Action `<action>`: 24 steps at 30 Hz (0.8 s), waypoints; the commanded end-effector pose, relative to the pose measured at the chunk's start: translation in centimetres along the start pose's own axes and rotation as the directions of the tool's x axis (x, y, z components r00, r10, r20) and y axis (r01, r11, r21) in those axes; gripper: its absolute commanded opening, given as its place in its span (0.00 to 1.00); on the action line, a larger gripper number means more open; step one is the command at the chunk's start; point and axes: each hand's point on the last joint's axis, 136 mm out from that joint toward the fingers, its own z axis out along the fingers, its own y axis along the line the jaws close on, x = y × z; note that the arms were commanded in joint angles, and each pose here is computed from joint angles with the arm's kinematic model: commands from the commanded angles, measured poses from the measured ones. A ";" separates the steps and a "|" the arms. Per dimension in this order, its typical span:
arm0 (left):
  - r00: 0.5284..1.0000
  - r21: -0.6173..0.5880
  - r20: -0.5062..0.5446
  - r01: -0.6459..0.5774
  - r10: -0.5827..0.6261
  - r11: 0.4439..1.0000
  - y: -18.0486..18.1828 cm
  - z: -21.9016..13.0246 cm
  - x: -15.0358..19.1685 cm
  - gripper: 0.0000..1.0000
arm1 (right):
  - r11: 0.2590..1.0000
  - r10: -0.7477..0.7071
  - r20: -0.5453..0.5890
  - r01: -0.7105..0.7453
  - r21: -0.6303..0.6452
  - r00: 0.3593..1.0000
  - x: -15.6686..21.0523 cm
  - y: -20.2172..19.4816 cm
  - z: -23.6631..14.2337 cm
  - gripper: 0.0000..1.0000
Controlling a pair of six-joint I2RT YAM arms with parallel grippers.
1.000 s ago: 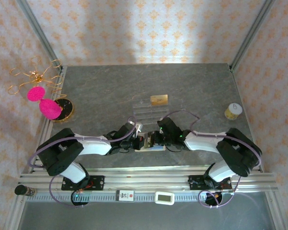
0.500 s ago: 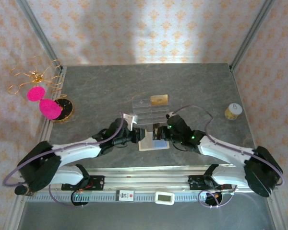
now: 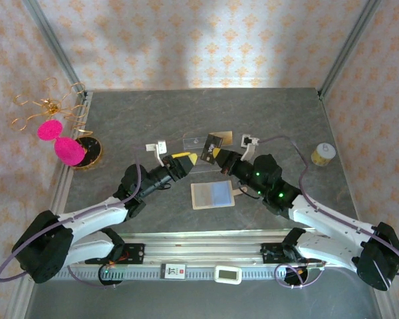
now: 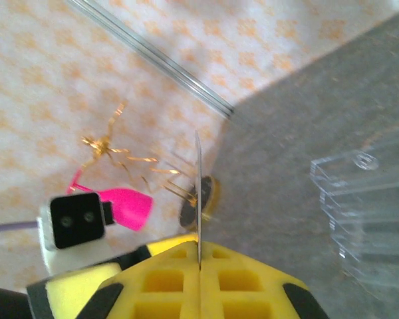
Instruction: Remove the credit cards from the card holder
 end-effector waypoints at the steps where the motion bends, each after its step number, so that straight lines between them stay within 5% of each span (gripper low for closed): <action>1: 0.997 0.200 0.076 0.013 -0.028 0.980 -4.4 -0.5 -2.2 0.63 | 0.992 0.058 0.102 -0.046 -0.115 0.993 -2.6 2.7 0.1 0.00; 13: 0.997 0.181 0.068 0.035 -0.048 0.983 -3.8 -0.2 -2.0 0.50 | 0.980 0.076 0.106 -0.055 -0.189 0.991 -2.4 4.4 1.7 0.00; 24: 0.995 0.142 0.100 -0.006 -0.008 0.990 -3.9 -0.9 -2.7 0.60 | 0.966 0.052 0.118 -0.020 -0.257 0.992 -2.1 6.5 0.7 0.00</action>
